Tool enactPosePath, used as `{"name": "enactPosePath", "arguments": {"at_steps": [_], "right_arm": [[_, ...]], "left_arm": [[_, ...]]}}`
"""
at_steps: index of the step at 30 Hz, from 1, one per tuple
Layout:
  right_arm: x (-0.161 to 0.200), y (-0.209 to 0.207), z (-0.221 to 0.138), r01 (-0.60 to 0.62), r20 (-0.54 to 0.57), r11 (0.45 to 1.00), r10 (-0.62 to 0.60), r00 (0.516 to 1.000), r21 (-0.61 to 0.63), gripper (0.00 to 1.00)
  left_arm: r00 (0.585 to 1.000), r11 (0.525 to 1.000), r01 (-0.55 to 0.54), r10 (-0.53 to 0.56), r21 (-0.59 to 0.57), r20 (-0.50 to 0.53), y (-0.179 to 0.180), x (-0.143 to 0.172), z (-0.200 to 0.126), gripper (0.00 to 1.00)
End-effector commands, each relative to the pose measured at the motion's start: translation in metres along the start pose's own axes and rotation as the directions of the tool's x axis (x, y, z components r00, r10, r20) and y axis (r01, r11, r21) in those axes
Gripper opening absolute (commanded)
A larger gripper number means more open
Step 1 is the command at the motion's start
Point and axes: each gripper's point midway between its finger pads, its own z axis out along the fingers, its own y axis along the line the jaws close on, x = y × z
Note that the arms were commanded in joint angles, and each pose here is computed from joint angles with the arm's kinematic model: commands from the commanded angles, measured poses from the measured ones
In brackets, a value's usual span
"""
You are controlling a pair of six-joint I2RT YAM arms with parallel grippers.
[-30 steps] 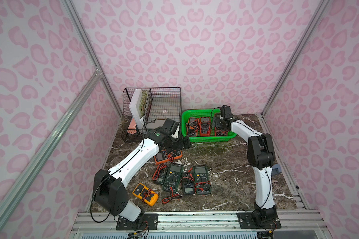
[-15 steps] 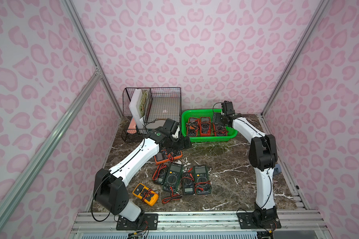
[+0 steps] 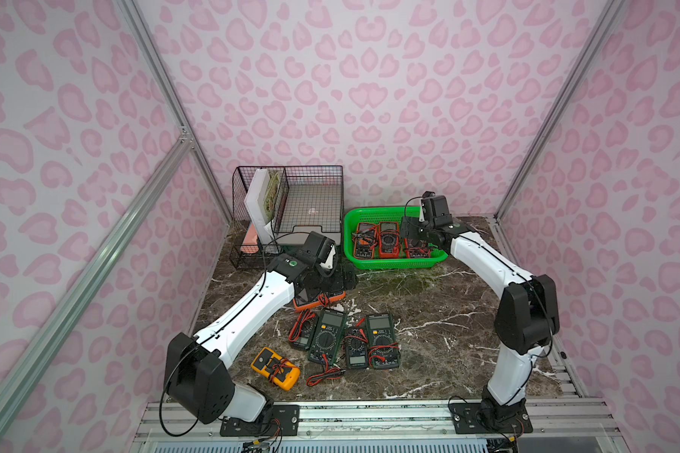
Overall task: Put the multimeter into the basket
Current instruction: Place the multimeter in the basket, then pick up the multimeter from the center of the board.
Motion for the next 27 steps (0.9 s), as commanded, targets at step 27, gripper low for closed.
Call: {"name": "enactPosePath", "arguments": {"at_steps": [27], "right_arm": [[0.241, 0.066, -0.115, 0.124, -0.325, 0.981, -0.167, 0.931, -0.147, 0.99]], "left_arm": [[0.993, 0.989, 0.119, -0.117, -0.088, 0.031, 0.05, 0.047, -0.006, 0.99]]}}
